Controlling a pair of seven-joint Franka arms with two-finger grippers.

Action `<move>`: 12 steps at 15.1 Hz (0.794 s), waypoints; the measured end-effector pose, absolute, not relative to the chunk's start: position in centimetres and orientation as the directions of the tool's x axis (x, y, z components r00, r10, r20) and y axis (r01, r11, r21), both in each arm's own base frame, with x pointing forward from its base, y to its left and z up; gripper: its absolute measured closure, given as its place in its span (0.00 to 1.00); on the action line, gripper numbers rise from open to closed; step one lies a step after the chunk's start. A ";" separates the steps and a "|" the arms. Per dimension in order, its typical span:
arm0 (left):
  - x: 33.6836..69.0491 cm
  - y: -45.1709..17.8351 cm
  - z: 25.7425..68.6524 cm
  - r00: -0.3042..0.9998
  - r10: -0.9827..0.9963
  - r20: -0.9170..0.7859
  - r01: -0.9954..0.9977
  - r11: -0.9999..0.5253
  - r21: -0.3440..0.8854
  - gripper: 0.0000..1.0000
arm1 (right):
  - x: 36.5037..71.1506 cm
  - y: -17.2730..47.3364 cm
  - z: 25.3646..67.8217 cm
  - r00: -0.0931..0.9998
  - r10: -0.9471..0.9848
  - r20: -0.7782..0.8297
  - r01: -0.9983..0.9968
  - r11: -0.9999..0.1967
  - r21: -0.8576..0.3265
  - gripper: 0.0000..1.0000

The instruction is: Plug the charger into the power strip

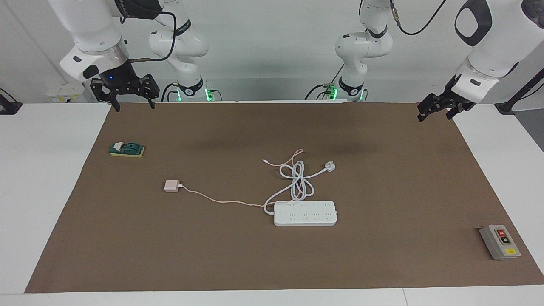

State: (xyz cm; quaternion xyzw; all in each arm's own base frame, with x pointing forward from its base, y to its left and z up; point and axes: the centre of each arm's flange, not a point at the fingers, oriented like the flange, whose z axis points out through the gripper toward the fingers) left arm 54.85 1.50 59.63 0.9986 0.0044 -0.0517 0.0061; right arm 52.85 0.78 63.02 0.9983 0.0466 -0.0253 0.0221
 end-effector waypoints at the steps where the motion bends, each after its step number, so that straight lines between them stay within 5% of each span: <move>1: 54.9 1.4 59.6 0.995 0.007 -0.103 0.008 -1.000 0.012 0.00 | 52.9 0.7 62.8 0.998 0.043 -0.054 0.046 -0.998 0.039 0.00; 6: 54.9 1.4 59.7 0.995 0.006 -0.101 0.007 -1.000 0.012 0.00 | 55.7 -1.2 56.6 0.909 -0.367 -0.196 -0.384 -0.921 -0.056 0.00; 12: 54.9 1.4 59.7 0.995 0.006 -0.101 0.007 -1.000 0.012 0.00 | 60.6 -4.1 46.5 0.464 -0.756 -0.462 -0.866 -0.498 -0.054 0.00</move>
